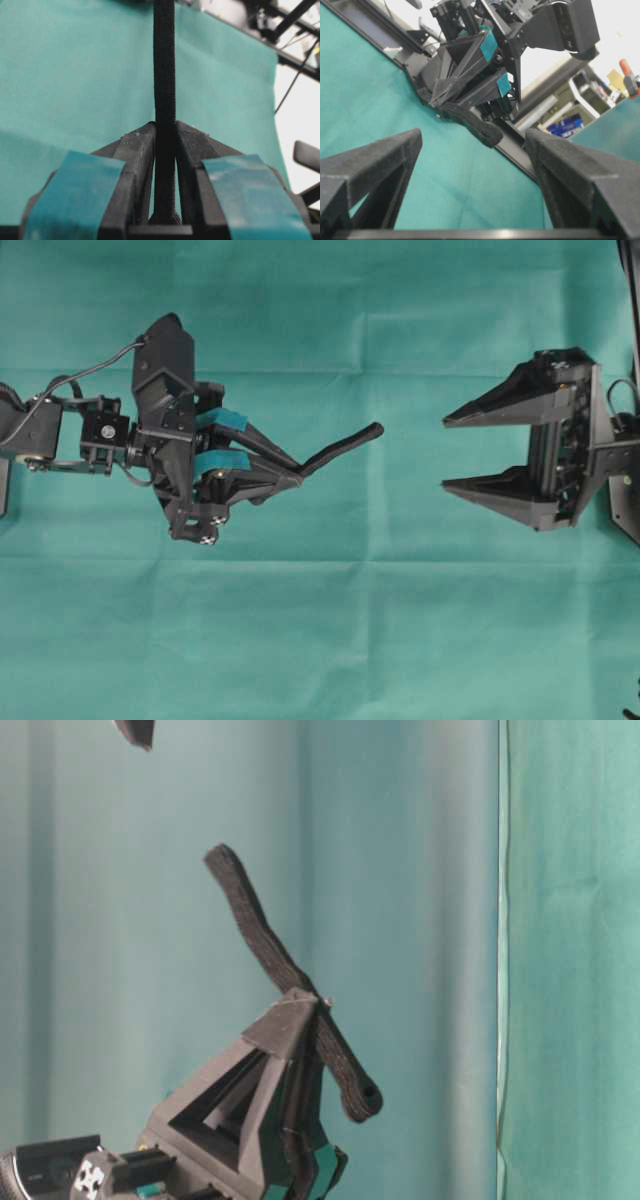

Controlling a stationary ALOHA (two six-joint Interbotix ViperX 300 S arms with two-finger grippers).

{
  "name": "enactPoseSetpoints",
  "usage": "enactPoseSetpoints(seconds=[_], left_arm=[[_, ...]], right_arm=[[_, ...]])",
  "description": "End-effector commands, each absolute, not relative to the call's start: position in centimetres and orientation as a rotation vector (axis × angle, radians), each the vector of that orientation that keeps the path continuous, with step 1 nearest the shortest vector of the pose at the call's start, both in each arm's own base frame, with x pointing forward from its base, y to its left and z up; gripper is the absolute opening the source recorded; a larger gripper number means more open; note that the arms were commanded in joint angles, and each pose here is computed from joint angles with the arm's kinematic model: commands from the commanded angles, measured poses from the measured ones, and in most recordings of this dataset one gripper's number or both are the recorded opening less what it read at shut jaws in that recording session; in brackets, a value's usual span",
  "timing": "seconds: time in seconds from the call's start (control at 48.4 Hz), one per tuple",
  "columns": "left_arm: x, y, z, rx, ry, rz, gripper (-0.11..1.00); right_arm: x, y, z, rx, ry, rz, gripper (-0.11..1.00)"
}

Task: Peel off the Velcro with your right arm.
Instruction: 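Advance the open right gripper toward the strap's free end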

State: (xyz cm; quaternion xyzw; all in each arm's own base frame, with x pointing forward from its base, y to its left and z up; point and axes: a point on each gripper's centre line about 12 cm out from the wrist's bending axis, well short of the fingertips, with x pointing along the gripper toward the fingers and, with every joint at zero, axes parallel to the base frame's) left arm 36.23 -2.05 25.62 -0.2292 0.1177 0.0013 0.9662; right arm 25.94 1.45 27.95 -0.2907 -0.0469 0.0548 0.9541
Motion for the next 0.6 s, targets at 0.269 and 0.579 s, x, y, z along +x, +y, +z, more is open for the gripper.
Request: enactPoseSetpoints(seconds=[0.269, 0.579], left_arm=[[35.7, -2.4, 26.9, -0.524, 0.144, -0.026, 0.10], [35.8, -2.6, 26.9, -0.526, 0.130, -0.035, 0.10]], right_arm=[[26.8, 1.4, 28.7, -0.624, -0.138, 0.102, 0.62], [28.0, 0.7, 28.4, -0.617, -0.120, 0.082, 0.62]])
